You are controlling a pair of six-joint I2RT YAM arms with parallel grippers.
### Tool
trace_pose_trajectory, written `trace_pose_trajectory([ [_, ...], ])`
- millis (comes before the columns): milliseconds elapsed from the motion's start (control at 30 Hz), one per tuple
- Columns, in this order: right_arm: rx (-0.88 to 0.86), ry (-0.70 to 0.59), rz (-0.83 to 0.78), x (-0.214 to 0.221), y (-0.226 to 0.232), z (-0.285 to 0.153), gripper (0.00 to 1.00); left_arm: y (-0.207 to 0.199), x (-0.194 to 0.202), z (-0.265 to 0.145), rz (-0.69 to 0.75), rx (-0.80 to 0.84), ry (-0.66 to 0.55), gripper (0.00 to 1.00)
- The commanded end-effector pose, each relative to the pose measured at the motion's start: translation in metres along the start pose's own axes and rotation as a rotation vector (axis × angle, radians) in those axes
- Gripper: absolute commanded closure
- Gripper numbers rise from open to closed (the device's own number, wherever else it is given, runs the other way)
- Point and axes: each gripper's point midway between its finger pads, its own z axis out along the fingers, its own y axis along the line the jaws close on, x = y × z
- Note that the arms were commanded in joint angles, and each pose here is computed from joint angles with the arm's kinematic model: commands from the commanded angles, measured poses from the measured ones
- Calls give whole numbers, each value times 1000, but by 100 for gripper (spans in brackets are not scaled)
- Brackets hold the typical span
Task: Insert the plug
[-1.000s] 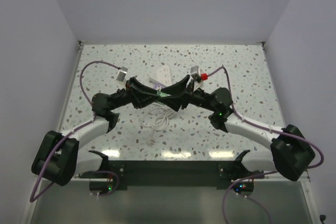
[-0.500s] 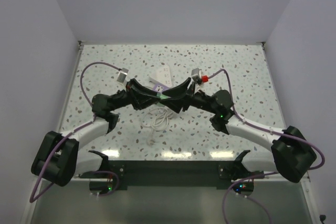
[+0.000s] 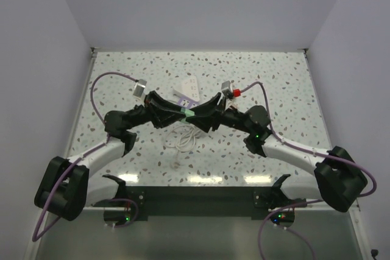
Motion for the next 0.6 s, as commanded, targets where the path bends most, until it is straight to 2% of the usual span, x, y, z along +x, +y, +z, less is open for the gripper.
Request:
trace_pose_trajectory([
  [0,-36,-24,-3,-8,8,0,52,-62,-37,-3,353,226,-160,100],
  [233,-103,-54,7,-10,16,3,61,-58,-36,-3,353,224,-164,100],
  [500,-122,-50,28,-5,14,8,82,-54,-37,-1,360,214,-166,100],
  [533,-111,-42,30,-3,12,7,84,-53,-36,-1,360,209,-166,95],
  [567,-105,-49,6,-8,14,6,87,-51,-36,-1,356,201,-167,80],
])
